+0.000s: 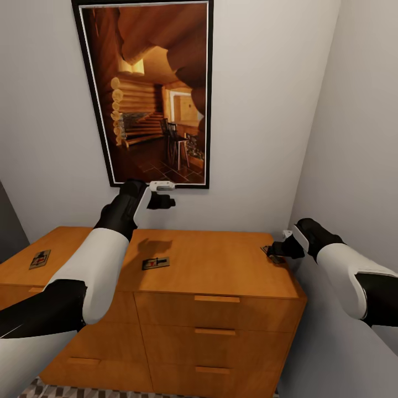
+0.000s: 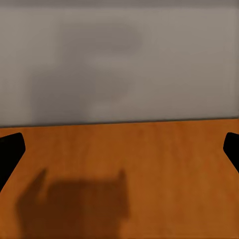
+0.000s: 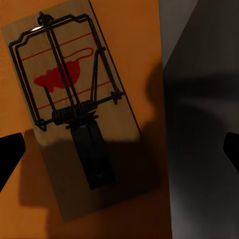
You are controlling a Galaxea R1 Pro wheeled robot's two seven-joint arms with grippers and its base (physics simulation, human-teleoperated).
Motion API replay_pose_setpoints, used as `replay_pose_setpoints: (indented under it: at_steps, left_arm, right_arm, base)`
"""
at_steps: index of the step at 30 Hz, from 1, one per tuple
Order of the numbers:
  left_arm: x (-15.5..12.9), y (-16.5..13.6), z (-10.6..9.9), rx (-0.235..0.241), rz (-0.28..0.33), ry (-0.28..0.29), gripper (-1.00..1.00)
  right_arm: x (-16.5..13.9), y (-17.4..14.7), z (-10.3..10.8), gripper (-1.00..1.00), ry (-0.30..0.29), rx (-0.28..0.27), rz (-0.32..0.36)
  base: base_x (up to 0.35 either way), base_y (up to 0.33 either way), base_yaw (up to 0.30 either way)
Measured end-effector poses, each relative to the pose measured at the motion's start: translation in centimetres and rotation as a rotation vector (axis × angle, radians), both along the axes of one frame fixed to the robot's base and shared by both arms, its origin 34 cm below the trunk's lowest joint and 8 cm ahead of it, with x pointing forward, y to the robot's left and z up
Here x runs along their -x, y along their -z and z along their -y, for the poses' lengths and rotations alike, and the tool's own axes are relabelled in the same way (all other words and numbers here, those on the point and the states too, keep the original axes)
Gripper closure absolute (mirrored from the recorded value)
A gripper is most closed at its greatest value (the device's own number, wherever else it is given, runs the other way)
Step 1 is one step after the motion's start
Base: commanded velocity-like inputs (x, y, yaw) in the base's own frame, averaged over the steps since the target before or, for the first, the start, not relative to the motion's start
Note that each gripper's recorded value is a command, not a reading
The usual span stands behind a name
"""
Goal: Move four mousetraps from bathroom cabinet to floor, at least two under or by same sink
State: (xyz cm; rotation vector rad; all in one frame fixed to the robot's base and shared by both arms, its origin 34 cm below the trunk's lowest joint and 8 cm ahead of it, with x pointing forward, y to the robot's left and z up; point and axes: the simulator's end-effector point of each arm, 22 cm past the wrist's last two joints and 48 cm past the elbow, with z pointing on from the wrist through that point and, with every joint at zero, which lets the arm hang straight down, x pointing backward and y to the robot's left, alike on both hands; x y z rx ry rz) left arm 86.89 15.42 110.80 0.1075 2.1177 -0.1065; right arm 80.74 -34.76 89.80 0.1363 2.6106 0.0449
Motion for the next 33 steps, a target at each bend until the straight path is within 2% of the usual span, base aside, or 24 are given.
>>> replay_pose_setpoints:
  at_steps: [13, 33]
  left_arm:
    - [0.1, 1.1, 0.0, -0.006, -0.026, 0.000, -1.00]
    - [0.1, 1.3, 0.0, -0.008, -0.029, 0.001, -1.00]
  right_arm:
    - [0.3, 0.6, 0.1, -1.00, 0.004, -0.002, -0.011]
    - [0.3, 0.6, 0.1, -1.00, 0.005, -0.005, -0.009]
  base:
    - [0.000, 0.000, 0.000]
    - [0.000, 0.000, 0.000]
